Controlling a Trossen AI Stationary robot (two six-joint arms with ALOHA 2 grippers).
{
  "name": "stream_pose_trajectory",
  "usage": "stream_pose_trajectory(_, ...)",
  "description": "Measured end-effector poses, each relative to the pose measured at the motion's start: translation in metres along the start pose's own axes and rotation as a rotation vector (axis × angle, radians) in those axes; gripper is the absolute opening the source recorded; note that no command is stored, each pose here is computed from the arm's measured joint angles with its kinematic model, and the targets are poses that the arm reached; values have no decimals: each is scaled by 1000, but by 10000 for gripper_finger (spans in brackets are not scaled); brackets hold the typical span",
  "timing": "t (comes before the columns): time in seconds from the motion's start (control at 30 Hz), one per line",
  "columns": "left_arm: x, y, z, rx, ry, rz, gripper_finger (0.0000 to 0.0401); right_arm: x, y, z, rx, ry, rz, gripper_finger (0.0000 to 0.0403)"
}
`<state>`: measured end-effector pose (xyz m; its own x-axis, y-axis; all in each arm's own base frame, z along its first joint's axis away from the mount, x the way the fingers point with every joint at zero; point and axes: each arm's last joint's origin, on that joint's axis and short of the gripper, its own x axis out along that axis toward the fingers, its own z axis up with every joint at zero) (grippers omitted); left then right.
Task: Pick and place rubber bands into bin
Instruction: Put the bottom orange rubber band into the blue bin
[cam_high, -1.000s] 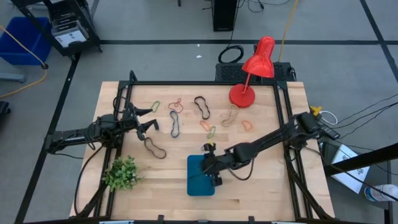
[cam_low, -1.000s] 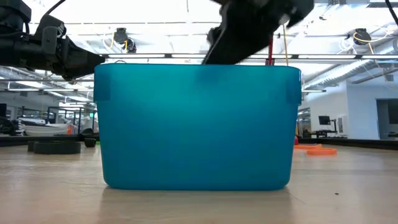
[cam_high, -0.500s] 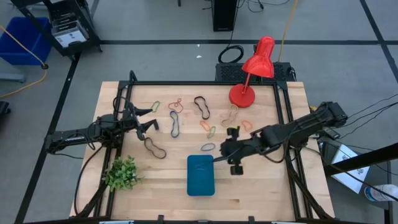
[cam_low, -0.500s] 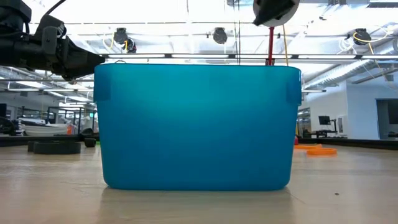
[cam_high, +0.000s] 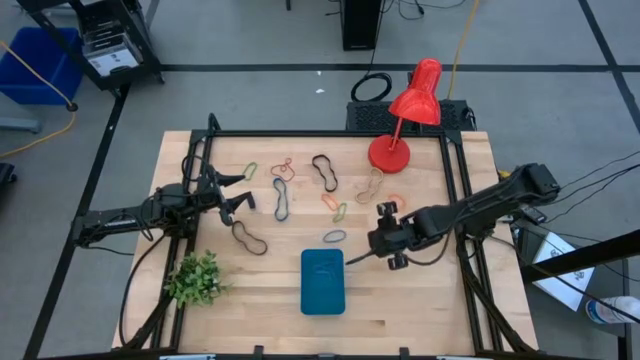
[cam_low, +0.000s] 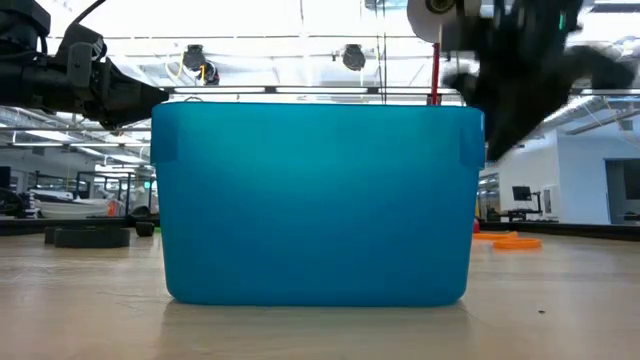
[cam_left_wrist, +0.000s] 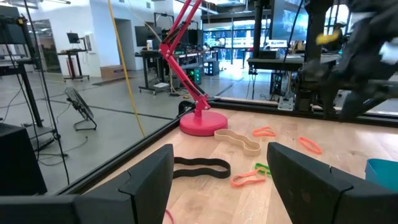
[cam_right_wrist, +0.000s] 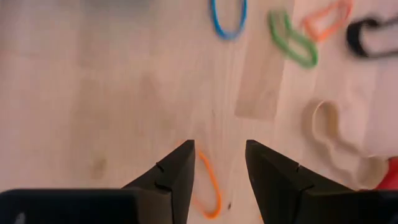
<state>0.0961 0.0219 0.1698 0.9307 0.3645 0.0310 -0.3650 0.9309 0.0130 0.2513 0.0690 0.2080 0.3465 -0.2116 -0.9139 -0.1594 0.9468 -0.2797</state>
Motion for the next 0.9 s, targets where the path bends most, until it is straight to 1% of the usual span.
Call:
stream_pose_trajectory(0.03,0,0,0,0,0,0,267,9,-1,-6,11,11,-1,133)
stream_pose_trajectory(0.13,0,0,0,0,0,0,267,30,-4,-21,53,31,43,124)
stream_pose_trajectory(0.3,0,0,0,0,0,0,267,54,-13,-41,114,46,66,105)
stream_pose_trajectory(0.47,0,0,0,-1,0,0,267,64,-23,-53,159,81,58,88)
stream_pose_trajectory(0.6,0,0,0,-1,1,0,267,68,-28,-58,196,94,116,78)
stream_pose_trajectory(0.77,0,0,0,-1,1,0,267,72,-31,-63,220,90,145,65)
stream_pose_trajectory(0.9,0,0,0,-1,1,0,267,74,-30,-67,231,99,190,46)
